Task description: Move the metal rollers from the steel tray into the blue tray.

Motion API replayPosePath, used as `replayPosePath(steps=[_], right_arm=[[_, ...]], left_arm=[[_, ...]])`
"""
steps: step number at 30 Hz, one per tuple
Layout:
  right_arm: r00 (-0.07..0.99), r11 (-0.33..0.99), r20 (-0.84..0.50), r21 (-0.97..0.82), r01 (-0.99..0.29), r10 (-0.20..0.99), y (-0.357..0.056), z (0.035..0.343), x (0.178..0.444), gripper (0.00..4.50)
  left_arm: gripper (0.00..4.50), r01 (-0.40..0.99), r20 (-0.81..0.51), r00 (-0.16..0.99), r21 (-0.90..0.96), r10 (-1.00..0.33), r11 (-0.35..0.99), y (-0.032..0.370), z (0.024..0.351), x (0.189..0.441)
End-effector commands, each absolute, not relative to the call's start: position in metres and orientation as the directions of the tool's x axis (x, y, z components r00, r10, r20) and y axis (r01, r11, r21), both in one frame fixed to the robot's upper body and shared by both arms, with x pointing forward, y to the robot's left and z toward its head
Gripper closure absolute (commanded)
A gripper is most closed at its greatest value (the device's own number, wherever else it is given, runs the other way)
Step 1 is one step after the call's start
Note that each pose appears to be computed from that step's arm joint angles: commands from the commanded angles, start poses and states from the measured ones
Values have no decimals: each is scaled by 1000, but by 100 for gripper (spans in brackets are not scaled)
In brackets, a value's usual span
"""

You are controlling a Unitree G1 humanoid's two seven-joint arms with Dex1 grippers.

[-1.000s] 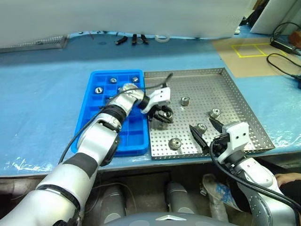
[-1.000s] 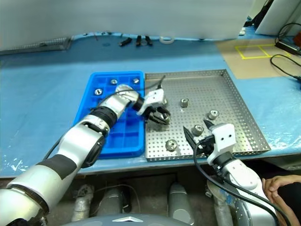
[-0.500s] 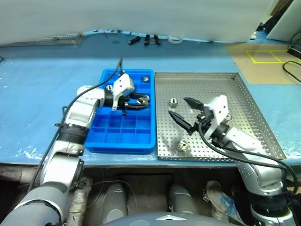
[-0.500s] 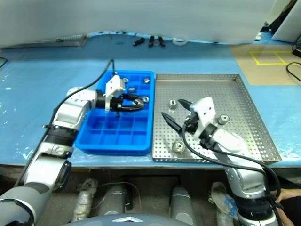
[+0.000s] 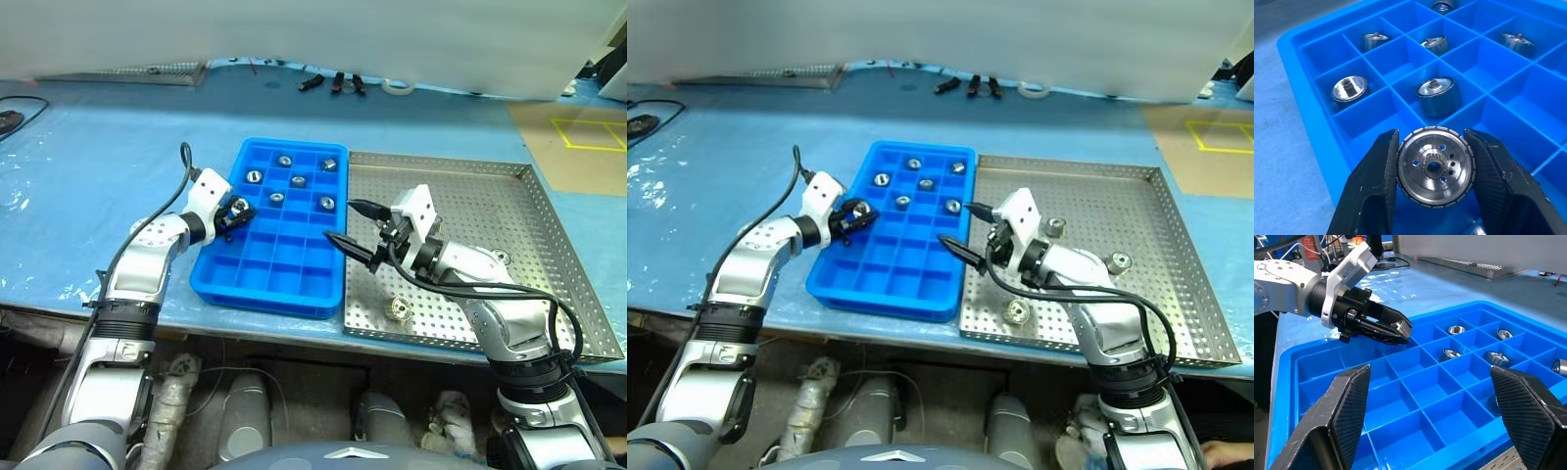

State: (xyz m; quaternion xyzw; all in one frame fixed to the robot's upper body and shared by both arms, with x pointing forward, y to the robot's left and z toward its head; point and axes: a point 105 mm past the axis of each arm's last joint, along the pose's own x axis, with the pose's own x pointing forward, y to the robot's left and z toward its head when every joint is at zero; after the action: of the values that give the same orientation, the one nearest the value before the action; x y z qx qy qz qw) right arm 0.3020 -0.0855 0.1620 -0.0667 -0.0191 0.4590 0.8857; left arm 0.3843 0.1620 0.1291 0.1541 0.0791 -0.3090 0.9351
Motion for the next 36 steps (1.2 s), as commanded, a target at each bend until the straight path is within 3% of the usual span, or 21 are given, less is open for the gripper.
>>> replayPosePath(steps=[1, 9, 17, 22, 26, 29, 36], right_arm=[[582, 574, 4, -172, -801, 813, -90, 172, 299, 41], [609, 602, 11, -165, -781, 793, -95, 171, 296, 41], [636, 633, 35, -155, -759, 771, -93, 175, 298, 41], [655, 651, 45, -177, -738, 754, -95, 181, 299, 41], [693, 687, 42, -187, -702, 720, -108, 184, 298, 41], [734, 724, 25, -197, -661, 678, -126, 184, 294, 41], [839, 820, 1, -216, -531, 544, -165, 181, 279, 41]], left_arm=[[276, 572, -226, 820, 277, -526, 772, 167, 138, 389], [276, 584, -292, 808, 290, -511, 758, 176, 130, 393], [17, 634, -310, 772, 301, -555, 712, 168, 137, 395], [17, 674, -216, 737, 294, -640, 677, 148, 164, 401], [17, 800, -160, 589, 254, -792, 544, 111, 186, 392], [17, 901, -167, 406, 238, -899, 363, 80, 191, 377], [17, 976, -249, 38, 216, -968, -18, 18, 181, 352]])
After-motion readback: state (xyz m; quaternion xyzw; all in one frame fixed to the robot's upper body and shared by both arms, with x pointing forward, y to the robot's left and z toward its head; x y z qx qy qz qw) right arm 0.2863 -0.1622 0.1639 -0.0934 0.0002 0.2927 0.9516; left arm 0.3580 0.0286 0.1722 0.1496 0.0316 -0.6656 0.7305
